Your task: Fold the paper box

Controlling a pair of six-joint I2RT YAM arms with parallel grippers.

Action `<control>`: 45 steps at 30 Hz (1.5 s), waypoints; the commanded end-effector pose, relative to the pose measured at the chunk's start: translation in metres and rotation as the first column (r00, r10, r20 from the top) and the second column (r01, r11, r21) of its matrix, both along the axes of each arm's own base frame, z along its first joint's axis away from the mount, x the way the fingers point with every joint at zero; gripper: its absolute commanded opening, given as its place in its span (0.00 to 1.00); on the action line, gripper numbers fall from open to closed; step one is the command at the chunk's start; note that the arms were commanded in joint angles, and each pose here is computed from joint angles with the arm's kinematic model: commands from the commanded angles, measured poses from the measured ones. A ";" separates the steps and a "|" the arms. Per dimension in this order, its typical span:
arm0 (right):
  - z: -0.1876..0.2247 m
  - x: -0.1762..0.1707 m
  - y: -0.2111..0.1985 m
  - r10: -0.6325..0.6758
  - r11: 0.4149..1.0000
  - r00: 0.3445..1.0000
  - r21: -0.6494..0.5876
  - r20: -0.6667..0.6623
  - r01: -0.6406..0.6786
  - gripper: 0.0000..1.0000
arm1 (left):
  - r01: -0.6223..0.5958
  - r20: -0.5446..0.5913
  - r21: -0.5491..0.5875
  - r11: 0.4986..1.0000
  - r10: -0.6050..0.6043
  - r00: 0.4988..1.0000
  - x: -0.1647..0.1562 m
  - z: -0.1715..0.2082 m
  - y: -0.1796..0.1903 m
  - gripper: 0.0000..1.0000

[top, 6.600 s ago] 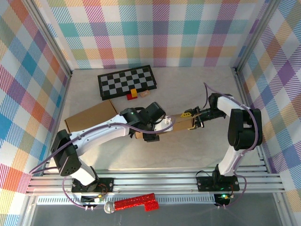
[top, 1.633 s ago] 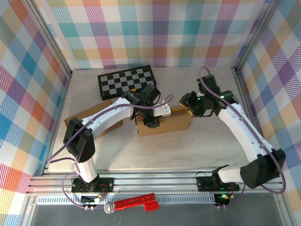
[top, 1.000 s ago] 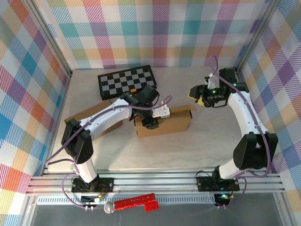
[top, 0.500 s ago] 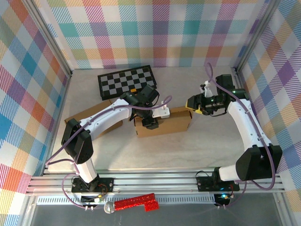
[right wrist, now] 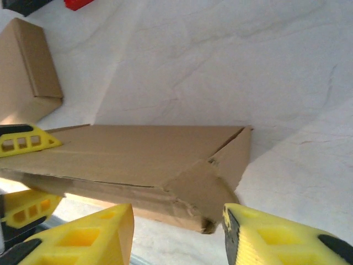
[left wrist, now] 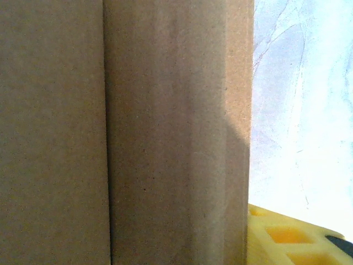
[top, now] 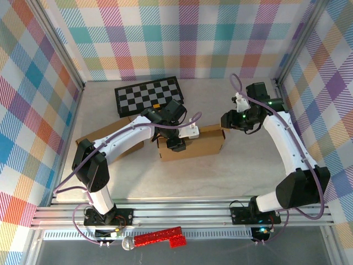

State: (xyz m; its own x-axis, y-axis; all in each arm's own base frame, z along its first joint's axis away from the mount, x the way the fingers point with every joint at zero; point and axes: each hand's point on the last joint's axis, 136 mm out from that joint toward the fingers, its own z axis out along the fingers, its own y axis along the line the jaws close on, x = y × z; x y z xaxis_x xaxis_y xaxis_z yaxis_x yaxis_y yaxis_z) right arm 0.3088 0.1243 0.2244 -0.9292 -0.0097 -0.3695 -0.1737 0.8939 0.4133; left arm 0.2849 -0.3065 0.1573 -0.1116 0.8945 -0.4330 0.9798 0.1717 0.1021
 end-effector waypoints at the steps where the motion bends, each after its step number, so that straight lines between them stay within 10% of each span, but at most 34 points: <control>1: 0.021 0.001 -0.013 -0.008 0.997 0.995 -0.079 0.101 0.016 0.51 | 0.024 -0.011 -0.019 1.000 -0.024 1.000 -0.006 0.008 0.001 0.51; 12: -0.011 -0.002 0.014 0.094 0.995 0.995 0.040 -0.013 -0.094 0.56 | 0.024 -0.012 -0.018 1.000 -0.024 1.000 -0.006 0.008 0.001 0.51; 38: -0.023 -0.005 0.003 0.099 0.970 0.995 -0.222 -0.003 -0.097 0.00 | 0.021 -0.012 -0.017 1.000 -0.021 1.000 -0.006 0.008 0.001 0.51; 45: -0.030 -0.009 0.000 0.103 0.951 0.995 -0.295 0.012 -0.094 0.00 | 0.020 -0.012 -0.018 1.000 -0.020 1.000 -0.005 0.007 0.001 0.50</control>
State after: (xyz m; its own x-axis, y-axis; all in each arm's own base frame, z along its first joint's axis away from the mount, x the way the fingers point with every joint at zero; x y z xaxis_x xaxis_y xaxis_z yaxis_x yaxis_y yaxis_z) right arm 0.3064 0.1340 0.2031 -0.9014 -0.1948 -0.3866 -0.2867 0.9378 0.1958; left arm 0.2848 -0.3063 0.1572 -0.1126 0.8946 -0.4325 0.9799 0.1722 0.1010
